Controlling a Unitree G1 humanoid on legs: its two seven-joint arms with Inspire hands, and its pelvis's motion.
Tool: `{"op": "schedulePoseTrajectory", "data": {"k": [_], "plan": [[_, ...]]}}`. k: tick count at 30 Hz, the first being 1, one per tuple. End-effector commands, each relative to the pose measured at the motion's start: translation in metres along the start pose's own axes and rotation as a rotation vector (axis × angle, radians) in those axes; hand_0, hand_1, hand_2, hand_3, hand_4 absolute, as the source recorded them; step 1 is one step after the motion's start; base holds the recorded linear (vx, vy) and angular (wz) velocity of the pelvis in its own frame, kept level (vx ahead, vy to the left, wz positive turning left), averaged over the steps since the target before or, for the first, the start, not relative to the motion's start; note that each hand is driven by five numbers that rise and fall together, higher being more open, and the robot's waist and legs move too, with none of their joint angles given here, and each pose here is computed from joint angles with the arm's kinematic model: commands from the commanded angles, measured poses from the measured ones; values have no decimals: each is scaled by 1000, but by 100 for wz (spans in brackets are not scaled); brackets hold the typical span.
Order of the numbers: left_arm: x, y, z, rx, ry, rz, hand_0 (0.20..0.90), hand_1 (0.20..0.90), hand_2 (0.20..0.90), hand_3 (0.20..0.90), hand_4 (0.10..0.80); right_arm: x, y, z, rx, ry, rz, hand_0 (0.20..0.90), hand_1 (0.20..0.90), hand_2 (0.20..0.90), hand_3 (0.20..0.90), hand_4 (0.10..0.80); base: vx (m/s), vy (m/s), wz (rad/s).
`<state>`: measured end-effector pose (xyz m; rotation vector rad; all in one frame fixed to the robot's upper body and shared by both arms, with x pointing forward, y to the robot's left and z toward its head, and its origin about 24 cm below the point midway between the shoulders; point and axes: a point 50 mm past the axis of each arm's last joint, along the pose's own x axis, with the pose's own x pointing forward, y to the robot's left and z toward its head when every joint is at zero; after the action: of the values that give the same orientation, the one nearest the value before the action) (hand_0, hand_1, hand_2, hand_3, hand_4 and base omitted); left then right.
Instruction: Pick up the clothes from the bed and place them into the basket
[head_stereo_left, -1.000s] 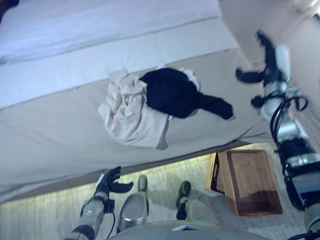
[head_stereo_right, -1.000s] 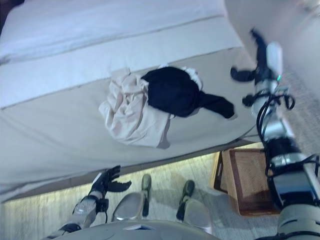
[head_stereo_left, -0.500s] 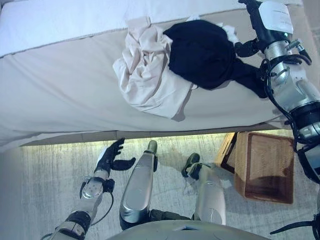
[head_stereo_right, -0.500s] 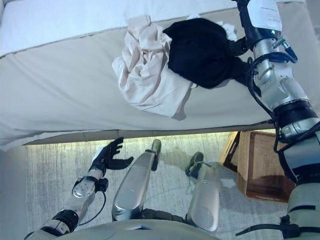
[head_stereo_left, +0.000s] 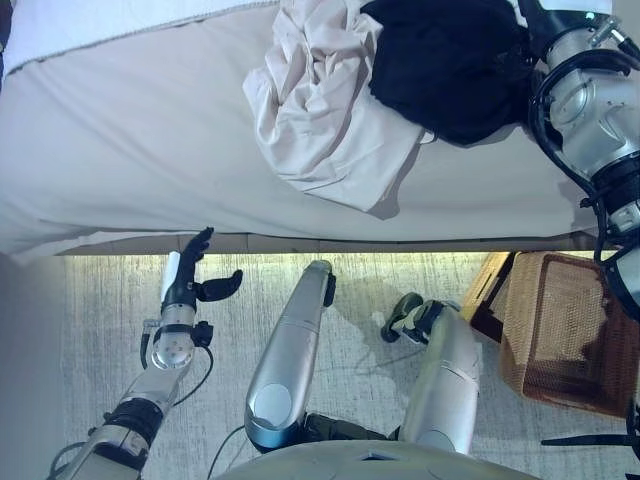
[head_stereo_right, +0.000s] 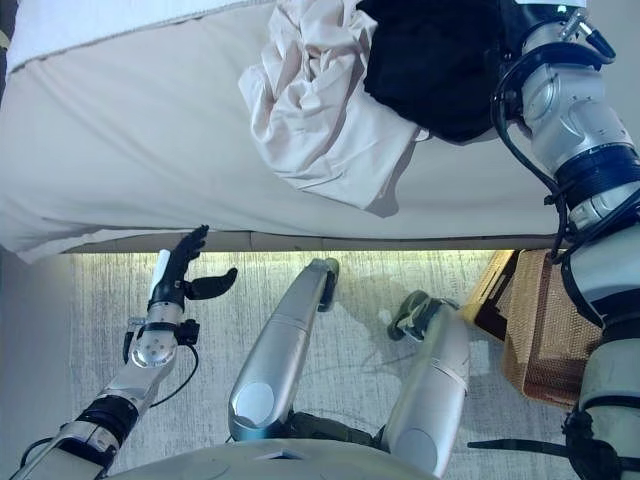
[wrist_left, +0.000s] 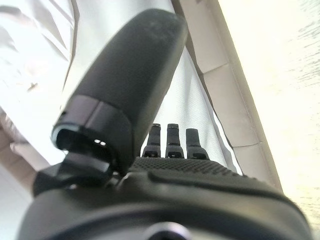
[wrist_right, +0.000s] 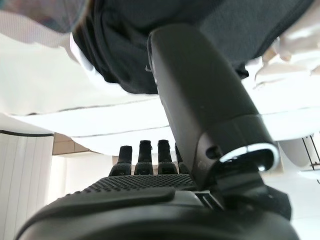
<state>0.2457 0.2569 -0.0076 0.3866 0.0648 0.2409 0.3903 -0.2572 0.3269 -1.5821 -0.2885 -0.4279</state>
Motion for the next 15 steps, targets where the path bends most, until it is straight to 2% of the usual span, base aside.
{"op": "schedulePoseTrajectory", "data": {"k": [1,8,15], "plan": [[2,33,24,-47,-147,111,900,900,900,900,800,14,-72,-3,-38,31,-181,900,900,900,900,800,-16,-60,9],[-2,39,37,-61,-232,102,900,900,900,900,800,19,-84,-8,-35,61,-132,900,900,900,900,800,-37,-32,5],[0,40,57,-66,-326,100,900,900,900,900,800,20,-74,-14,-34,112,-38,900,900,900,900,800,-27,-13,0]]}}
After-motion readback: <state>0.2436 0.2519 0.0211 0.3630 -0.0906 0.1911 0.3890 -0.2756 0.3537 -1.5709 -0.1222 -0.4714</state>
